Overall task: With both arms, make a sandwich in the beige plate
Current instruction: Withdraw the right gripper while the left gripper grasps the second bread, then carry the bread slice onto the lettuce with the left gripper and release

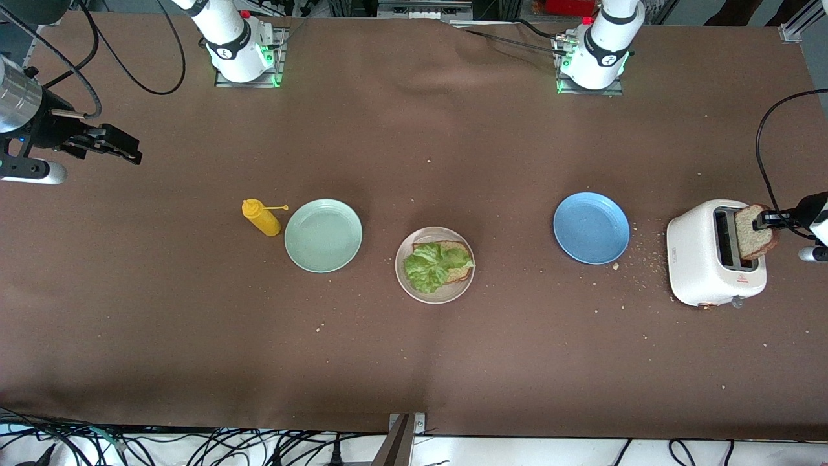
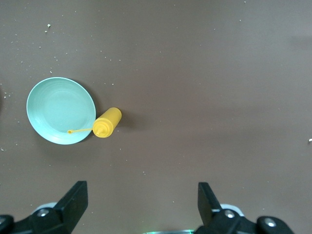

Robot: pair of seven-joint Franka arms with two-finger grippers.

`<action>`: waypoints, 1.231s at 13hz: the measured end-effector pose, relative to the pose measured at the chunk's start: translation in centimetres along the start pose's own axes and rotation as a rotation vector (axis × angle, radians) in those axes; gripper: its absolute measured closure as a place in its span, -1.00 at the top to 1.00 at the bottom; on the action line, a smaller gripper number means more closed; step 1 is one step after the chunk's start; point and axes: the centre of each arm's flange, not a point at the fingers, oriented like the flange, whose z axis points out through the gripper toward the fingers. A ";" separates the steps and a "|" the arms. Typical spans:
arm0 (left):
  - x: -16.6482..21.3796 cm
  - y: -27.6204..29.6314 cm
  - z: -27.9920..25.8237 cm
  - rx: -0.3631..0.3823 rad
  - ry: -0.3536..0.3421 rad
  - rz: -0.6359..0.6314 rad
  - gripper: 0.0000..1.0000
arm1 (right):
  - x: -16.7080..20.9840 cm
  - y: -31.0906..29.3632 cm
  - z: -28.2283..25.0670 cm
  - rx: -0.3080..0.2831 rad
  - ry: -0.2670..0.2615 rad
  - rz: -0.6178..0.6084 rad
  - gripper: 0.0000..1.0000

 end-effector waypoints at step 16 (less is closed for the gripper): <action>4.9 20.9 -5.4 -0.470 -0.120 0.228 -0.84 | 1.4 0.5 0.2 0.040 0.059 0.018 1.00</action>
